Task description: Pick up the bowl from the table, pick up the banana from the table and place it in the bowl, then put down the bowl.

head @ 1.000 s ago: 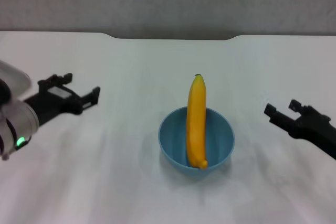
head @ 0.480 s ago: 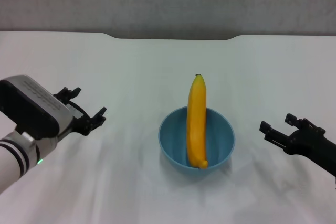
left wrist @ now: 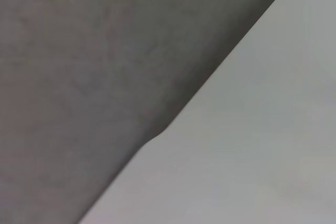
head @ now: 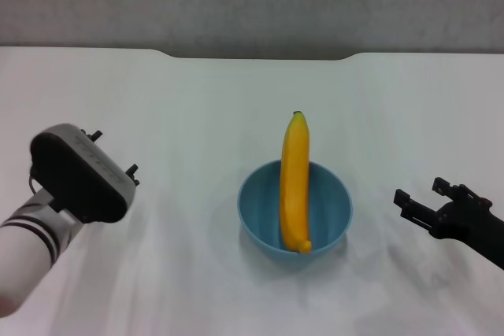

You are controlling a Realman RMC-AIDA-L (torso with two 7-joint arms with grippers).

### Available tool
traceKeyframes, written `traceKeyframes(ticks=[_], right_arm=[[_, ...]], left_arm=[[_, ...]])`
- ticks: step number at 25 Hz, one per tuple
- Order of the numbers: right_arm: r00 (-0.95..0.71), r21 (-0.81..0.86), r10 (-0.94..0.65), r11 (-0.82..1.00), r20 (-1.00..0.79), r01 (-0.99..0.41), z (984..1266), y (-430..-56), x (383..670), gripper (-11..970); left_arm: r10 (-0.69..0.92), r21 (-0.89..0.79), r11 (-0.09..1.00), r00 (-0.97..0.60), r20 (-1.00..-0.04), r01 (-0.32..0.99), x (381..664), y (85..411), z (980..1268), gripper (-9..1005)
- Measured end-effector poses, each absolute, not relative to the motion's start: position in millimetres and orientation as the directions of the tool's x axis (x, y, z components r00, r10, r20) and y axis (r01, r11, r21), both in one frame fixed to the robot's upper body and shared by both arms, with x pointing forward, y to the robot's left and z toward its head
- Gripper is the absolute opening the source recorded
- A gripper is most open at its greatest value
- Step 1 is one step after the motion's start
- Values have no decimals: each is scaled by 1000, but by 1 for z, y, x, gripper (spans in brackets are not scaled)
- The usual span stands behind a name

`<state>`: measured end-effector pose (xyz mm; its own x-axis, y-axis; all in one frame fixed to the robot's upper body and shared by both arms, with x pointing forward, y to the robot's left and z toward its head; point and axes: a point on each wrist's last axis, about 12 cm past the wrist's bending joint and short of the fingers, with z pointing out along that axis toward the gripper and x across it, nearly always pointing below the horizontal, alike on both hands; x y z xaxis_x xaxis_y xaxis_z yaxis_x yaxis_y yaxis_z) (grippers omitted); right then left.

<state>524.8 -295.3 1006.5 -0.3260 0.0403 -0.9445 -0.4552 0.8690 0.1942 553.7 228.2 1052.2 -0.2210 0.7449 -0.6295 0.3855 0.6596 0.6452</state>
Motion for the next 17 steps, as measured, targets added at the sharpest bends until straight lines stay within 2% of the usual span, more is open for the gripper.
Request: traceKeyframes(ticks=[4, 7, 11, 17], right_arm=[[-326, 196, 41, 867, -944, -458, 1007, -294, 527, 897], [-328, 196, 40, 867, -944, -459, 1007, -293, 528, 897], [-325, 195, 39, 865, -945, -463, 1008, -292, 529, 897], [-325, 202, 45, 862, -945, -466, 1008, -289, 529, 897]], left_arm=[[786, 732, 618, -224, -577, 286, 550, 223, 1051, 798], [814, 799, 579, -165, -557, 160, 542, 222, 1048, 798], [750, 750, 661, -17, -661, 19, 526, 222, 1046, 798], [512, 511, 856, 10, -859, 84, 523, 220, 1035, 798]])
